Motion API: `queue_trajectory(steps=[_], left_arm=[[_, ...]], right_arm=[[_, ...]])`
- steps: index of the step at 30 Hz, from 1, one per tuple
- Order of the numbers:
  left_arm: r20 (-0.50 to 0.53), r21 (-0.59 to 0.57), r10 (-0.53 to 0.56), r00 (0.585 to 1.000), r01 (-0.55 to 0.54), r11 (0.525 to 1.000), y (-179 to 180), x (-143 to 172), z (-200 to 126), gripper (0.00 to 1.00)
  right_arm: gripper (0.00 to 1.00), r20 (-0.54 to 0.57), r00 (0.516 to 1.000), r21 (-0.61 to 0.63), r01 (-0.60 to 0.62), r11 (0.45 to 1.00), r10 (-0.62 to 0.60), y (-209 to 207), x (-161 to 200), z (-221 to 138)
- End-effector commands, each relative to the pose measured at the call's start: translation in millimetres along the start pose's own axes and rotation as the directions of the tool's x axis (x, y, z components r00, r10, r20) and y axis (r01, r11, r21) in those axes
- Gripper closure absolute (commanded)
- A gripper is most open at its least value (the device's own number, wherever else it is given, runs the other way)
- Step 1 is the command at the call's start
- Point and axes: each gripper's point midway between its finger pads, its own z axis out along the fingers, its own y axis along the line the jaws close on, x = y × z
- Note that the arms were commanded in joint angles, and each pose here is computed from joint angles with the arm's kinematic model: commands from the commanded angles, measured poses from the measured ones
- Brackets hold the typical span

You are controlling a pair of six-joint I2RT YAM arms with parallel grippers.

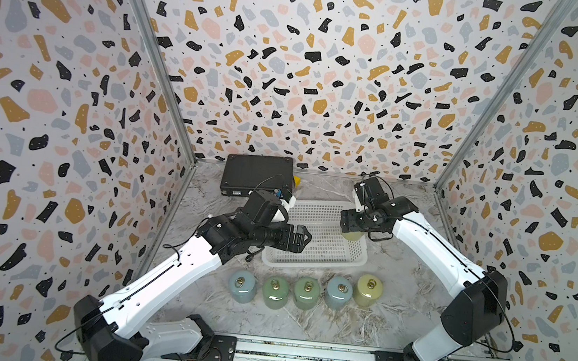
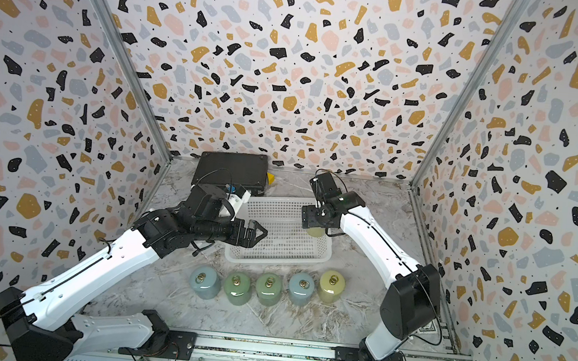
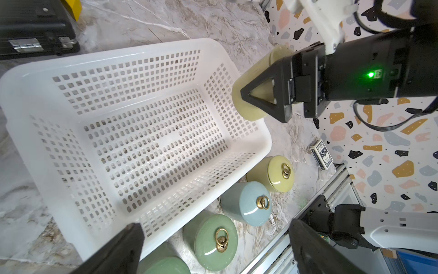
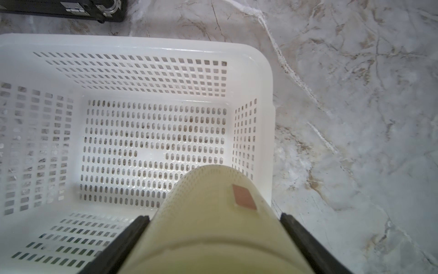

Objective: Take the tea canister out of the basket
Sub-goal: Pick up the tea canister from the basket, then place the tea canister at the center of the board.

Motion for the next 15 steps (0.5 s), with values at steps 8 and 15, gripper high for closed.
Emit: queue_trajectory(steps=[8,15], left_arm=[[0.017,0.112,0.044,0.999,-0.046,0.993,-33.5,-16.7,8.0,0.00],[-0.004,0.146,0.063,0.998,-0.062,0.987,-47.3,-16.5,17.1,0.00]], right_arm=[[0.21,0.088,0.995,0.087,-0.045,0.995,0.037,-32.4,17.4,-50.3],[0.20,0.082,0.994,0.146,-0.081,0.986,0.069,-58.0,48.3,-63.5]])
